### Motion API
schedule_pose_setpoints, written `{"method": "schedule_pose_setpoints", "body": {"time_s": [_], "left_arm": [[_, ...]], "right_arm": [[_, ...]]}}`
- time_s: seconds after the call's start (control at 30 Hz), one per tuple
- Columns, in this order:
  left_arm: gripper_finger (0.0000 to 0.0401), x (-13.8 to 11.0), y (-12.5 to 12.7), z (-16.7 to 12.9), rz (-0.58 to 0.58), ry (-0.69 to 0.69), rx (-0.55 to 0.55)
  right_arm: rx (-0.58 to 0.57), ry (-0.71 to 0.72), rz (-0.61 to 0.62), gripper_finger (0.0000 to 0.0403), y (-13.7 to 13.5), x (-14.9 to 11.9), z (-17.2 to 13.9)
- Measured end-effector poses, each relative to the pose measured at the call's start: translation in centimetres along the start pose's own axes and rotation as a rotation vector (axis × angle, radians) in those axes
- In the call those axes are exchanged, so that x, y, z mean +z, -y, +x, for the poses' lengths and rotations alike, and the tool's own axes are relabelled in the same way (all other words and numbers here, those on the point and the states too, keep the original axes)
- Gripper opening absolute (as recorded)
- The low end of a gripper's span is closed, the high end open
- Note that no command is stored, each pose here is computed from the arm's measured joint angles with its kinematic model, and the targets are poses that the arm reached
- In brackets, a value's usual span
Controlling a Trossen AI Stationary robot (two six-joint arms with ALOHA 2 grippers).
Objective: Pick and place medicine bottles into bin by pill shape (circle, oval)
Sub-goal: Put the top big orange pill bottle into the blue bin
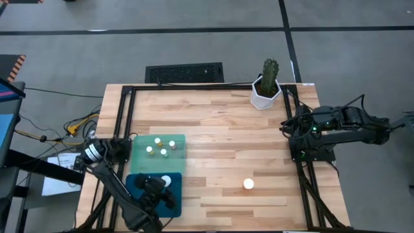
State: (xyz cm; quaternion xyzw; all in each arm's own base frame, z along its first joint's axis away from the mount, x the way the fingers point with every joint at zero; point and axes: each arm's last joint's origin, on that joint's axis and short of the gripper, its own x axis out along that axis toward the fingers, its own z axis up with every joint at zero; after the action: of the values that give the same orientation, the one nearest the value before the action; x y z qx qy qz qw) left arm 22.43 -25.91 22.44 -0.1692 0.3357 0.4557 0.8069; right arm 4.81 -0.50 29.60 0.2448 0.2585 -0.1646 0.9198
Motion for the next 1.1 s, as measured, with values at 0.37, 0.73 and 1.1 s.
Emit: {"method": "schedule_pose_setpoints", "body": {"time_s": [0.37,0.73,1.1], "left_arm": [[0.0213,-1.8,0.2,3.7,-0.024,-0.033,-0.01],[0.0213,-2.4,0.0,5.1,0.016,-0.036,-0.003],[0.0213,-3.2,-0.2,6.0,-0.023,-0.059,-0.008]], "right_arm": [[0.0,0.001,0.001,0.0175,0.0,0.0,0.0],[-0.001,0.0,-0.001,0.0175,0.0,0.0,0.0],[-0.002,0.0,-0.001,0.0175,0.0,0.0,0.0]]}}
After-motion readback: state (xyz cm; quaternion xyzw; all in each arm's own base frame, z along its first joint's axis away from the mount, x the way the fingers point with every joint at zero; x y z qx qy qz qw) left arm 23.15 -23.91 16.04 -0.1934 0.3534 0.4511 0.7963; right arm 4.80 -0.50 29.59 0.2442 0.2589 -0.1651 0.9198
